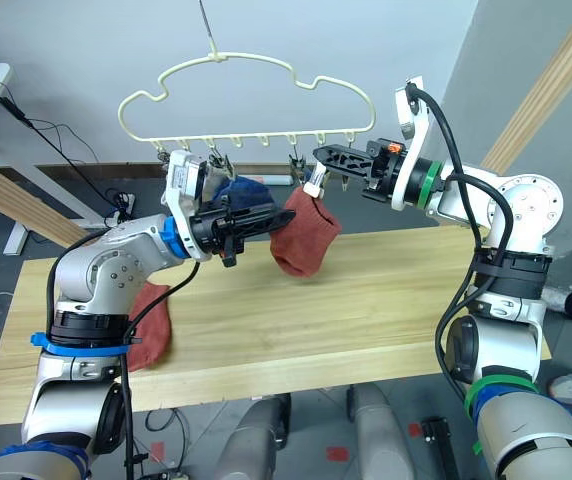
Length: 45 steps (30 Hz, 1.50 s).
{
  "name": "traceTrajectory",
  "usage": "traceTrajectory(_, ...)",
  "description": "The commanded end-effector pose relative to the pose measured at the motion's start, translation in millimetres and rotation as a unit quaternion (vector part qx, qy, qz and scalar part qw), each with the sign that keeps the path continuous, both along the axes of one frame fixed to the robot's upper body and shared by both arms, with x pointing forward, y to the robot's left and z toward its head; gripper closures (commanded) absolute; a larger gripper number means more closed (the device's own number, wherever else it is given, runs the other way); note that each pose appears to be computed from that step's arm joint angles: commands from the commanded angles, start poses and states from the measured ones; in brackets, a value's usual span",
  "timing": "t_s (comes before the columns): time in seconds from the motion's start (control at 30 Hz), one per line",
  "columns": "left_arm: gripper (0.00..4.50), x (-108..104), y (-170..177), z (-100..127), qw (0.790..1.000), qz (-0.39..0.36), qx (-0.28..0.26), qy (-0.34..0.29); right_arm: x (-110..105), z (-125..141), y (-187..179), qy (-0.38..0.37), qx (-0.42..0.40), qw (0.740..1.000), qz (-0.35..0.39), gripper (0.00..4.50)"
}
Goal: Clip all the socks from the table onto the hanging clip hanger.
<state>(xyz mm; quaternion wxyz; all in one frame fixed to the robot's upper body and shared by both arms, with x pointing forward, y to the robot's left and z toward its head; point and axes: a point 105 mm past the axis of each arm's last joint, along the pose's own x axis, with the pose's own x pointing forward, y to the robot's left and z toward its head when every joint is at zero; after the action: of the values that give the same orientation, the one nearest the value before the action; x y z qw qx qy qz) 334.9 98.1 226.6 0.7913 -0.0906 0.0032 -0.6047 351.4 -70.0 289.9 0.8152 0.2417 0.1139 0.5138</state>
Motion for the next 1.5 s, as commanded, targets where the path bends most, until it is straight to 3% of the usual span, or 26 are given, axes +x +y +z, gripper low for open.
traceTrajectory(0.03, 4.49, -3, -3, 12, 1.000, -0.009, -0.008, -0.028, -11, 11, 5, -0.026, 0.008, 0.999, 0.023, 4.19)
traceTrajectory(0.33, 4.49, -1, -4, 16, 0.999, -0.009, -0.015, -0.029, -11, 8, 7, -0.029, 0.000, 0.999, 0.021, 4.19)
traceTrajectory(0.43, 4.50, -1, -4, 17, 0.999, -0.009, -0.016, -0.028, -11, 7, 7, -0.029, 0.002, 0.999, 0.024, 3.48)
traceTrajectory(0.73, 4.50, 0, -5, 18, 0.999, -0.007, -0.014, -0.030, -11, 5, 0, -0.034, -0.010, 0.999, 0.012, 0.30)
traceTrajectory(0.8, 4.50, 2, -5, 17, 0.999, -0.001, -0.011, -0.031, -16, -1, -10, -0.051, -0.047, 0.998, -0.010, 0.03)
traceTrajectory(0.93, 4.50, 5, -5, 12, 1.000, 0.011, -0.005, -0.027, -26, -16, -28, -0.086, -0.115, 0.988, -0.063, 0.03)
traceTrajectory(1.07, 3.40, 8, -2, 10, 1.000, 0.018, -0.004, -0.019, -35, -26, -33, -0.114, -0.139, 0.978, -0.109, 0.00)
traceTrajectory(1.27, 1.69, 6, 17, 11, 0.999, 0.048, 0.013, -0.022, -26, -25, -31, -0.188, -0.182, 0.936, -0.234, 0.00)
traceTrajectory(1.43, 0.24, -11, 33, 22, 0.997, 0.071, 0.019, -0.034, -21, -23, -34, -0.242, -0.214, 0.886, -0.332, 0.00)
traceTrajectory(1.5, 0.01, -23, 31, 34, 0.996, 0.070, 0.016, -0.059, -21, -22, -30, -0.258, -0.218, 0.871, -0.358, 0.00)
